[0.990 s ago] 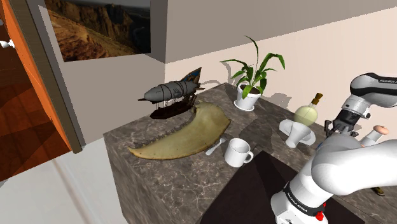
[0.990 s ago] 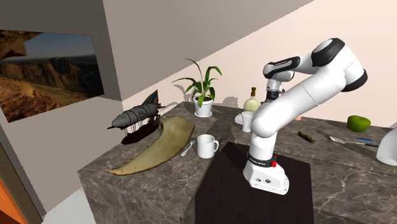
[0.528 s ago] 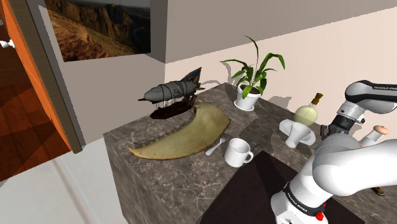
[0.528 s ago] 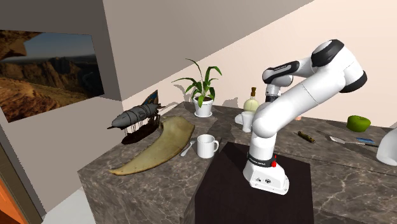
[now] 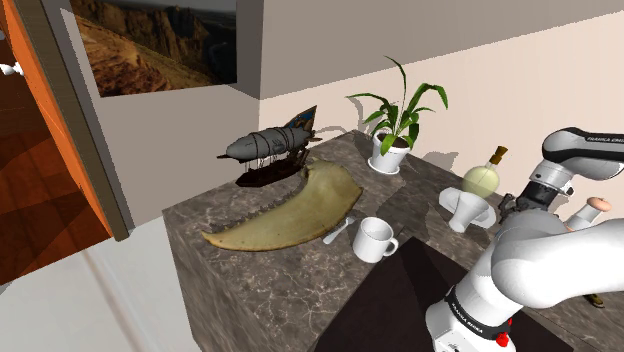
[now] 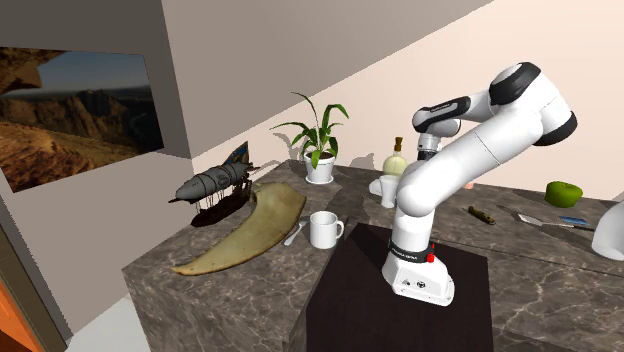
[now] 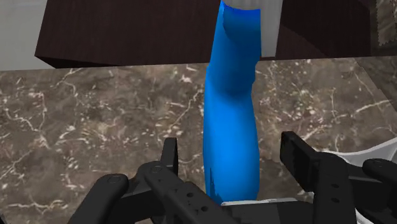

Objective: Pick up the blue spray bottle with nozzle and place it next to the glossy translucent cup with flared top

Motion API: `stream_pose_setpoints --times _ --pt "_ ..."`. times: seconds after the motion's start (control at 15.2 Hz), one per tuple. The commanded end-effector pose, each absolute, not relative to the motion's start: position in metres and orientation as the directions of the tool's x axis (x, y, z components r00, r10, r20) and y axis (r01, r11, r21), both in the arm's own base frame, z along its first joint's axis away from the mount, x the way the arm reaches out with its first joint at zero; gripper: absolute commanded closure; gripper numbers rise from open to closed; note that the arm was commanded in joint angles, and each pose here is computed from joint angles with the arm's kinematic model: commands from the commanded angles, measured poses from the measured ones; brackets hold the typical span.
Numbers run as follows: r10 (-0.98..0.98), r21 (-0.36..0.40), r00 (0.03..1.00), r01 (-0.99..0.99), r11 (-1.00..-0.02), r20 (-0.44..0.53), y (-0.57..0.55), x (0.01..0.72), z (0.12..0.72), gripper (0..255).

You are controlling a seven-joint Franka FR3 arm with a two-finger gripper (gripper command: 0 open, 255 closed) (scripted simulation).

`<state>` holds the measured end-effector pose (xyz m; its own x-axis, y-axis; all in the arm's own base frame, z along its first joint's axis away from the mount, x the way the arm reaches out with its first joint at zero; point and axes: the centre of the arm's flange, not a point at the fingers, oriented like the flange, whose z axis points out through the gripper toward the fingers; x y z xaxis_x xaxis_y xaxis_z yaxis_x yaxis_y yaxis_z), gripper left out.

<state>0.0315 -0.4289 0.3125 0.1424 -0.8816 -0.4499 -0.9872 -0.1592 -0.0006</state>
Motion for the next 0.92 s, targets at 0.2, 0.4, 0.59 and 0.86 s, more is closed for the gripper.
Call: stream_pose_setpoints --times 0.2,0.4,0.59,0.86 --pt "-0.881 0.0 0.142 -0.987 -0.159 -0.451 -0.428 0.032 0.312 0" --pt "-0.881 0.0 0.142 -0.987 -0.159 -0.451 -0.446 0.035 0.347 0" --pt "-0.881 0.0 0.142 -0.987 -0.159 -0.451 -0.451 0.035 0.356 0" --pt "-0.881 0.0 0.142 -0.987 -0.159 -0.451 -0.451 0.035 0.356 0"
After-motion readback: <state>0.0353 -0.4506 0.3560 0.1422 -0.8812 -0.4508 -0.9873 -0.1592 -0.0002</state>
